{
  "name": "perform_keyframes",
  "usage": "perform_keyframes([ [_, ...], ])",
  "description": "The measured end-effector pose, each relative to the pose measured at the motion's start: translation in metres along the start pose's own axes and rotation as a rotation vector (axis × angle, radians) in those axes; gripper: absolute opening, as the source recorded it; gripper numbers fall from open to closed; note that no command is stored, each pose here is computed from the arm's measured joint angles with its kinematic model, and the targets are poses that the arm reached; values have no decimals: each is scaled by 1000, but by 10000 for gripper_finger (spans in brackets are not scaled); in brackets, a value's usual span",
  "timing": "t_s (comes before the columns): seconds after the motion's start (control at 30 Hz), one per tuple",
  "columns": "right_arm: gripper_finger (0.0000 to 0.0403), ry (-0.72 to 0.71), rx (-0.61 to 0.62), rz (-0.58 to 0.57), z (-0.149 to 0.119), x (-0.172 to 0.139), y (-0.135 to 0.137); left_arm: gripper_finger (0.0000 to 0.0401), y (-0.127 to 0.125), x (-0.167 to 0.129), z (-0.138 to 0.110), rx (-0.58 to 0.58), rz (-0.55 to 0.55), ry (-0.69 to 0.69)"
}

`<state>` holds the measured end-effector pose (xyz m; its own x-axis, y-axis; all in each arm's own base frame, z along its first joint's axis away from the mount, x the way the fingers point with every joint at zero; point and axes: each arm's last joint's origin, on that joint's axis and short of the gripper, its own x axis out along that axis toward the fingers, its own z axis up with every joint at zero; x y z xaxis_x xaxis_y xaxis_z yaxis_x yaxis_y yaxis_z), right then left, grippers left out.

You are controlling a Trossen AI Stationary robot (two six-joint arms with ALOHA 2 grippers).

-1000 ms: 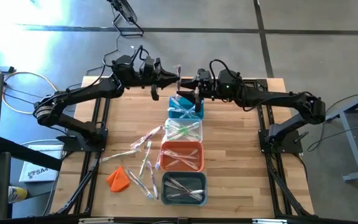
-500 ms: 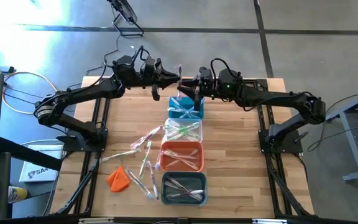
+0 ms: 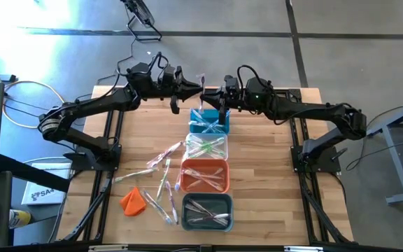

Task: Pick & Place Toothbrushes
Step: Put the violet toothbrush into the green bin

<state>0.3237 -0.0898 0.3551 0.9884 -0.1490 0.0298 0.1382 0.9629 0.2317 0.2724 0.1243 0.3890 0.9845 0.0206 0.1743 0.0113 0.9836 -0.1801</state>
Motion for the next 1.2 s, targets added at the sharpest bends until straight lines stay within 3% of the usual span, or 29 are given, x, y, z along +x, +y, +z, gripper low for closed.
perform_keyframes([
  [0.2, 8, 1, 1, 4, 0, 0, 0, 45, 0, 0, 0, -10, 4, 4],
  [0.6, 7, 37, 0, 14, 0, -3, -3, 155, 3, -1, -8, -48, 57, 73],
  [1.0, 7, 68, 4, 6, -1, -5, -10, 162, 3, -3, -15, -53, 53, 155],
  [1.2, 7, 112, 16, -28, 7, -20, -7, 162, -11, -41, 0, 0, 113, 277],
])
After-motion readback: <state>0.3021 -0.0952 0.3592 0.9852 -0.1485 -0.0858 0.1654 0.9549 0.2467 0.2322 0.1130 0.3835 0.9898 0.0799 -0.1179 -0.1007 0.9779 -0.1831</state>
